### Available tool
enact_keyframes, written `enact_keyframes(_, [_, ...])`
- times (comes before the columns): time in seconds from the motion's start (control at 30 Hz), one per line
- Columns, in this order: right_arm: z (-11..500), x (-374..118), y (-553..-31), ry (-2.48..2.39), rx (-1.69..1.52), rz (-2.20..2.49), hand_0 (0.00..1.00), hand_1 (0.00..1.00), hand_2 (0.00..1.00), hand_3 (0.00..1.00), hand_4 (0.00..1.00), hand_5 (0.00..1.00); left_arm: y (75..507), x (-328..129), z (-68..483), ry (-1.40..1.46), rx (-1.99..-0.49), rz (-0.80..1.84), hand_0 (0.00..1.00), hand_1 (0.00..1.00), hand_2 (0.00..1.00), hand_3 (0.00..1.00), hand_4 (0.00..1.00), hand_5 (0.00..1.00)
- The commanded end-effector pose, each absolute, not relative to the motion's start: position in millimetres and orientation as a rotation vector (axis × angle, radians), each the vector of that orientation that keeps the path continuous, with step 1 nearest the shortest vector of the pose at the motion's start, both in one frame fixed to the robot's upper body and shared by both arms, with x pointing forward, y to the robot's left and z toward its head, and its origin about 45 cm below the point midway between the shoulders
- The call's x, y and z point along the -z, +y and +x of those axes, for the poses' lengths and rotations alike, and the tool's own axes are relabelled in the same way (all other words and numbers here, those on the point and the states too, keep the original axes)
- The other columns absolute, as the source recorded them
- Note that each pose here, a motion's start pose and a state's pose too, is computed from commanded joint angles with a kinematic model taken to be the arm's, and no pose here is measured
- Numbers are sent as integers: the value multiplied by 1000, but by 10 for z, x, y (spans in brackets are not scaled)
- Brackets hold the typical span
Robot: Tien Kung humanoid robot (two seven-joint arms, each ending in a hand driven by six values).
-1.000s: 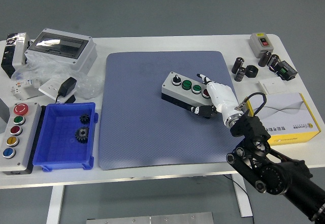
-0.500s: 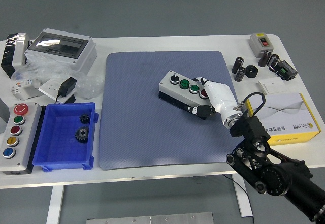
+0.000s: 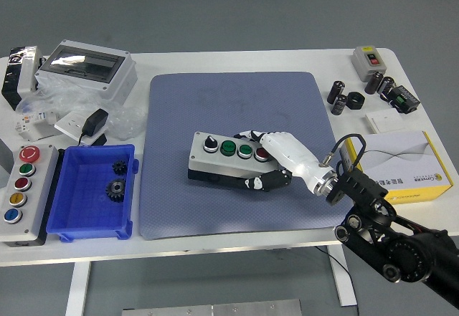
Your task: Pick up the button,place it on the desk,press the button,press the button
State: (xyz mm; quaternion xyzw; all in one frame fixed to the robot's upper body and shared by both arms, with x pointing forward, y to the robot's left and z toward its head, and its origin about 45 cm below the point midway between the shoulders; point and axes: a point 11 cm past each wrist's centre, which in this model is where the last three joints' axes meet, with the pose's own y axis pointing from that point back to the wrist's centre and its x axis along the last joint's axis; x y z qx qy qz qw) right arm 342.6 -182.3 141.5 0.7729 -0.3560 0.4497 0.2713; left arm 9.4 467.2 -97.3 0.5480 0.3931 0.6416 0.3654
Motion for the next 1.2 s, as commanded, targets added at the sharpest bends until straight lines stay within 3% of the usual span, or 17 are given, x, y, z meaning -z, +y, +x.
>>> enact_keyframes(0.57, [3459,-1376,-1845,-882,-1343,2002,178,273,303,272,2,2,4666,974,116,1009,-1648,1406,625,671,663,753,724,294])
enact_keyframes(0.6, [3452,-1362,-1843,-874,-1338,2004,454,476,454,463,175,2,4666,974,118,1009,-1648,1406,625,671,662,744,724,294])
enact_keyframes(0.77, [3445,-1332,-1843,-860,-1320,2008,454,476,454,463,175,2,4667,973,122,1008,-1649,1405,625,671,662,744,724,294])
enact_keyframes(0.8, [3446,-1332,-1843,-860,-1318,2008,695,651,595,621,181,2,4667,973,122,1009,-1649,1405,624,671,662,743,724,295])
enact_keyframes(0.97, [3443,-1329,-1844,-864,-1311,2012,695,651,595,621,181,2,4668,972,126,1008,-1649,1405,624,671,662,743,724,295])
enact_keyframes(1.0, [3443,-1329,-1844,-865,-1310,2012,812,752,698,692,277,2,4668,972,127,1008,-1649,1405,624,671,662,742,724,295])
enact_keyframes(1.17, [3431,-1322,-1833,-868,-1308,2017,812,752,698,692,277,2,4666,973,125,1011,-1647,1405,624,671,662,742,724,295])
enact_keyframes(1.2, [3430,-1321,-1832,-869,-1307,2018,853,780,763,759,364,2,4667,973,124,1011,-1647,1405,624,671,662,742,724,296])
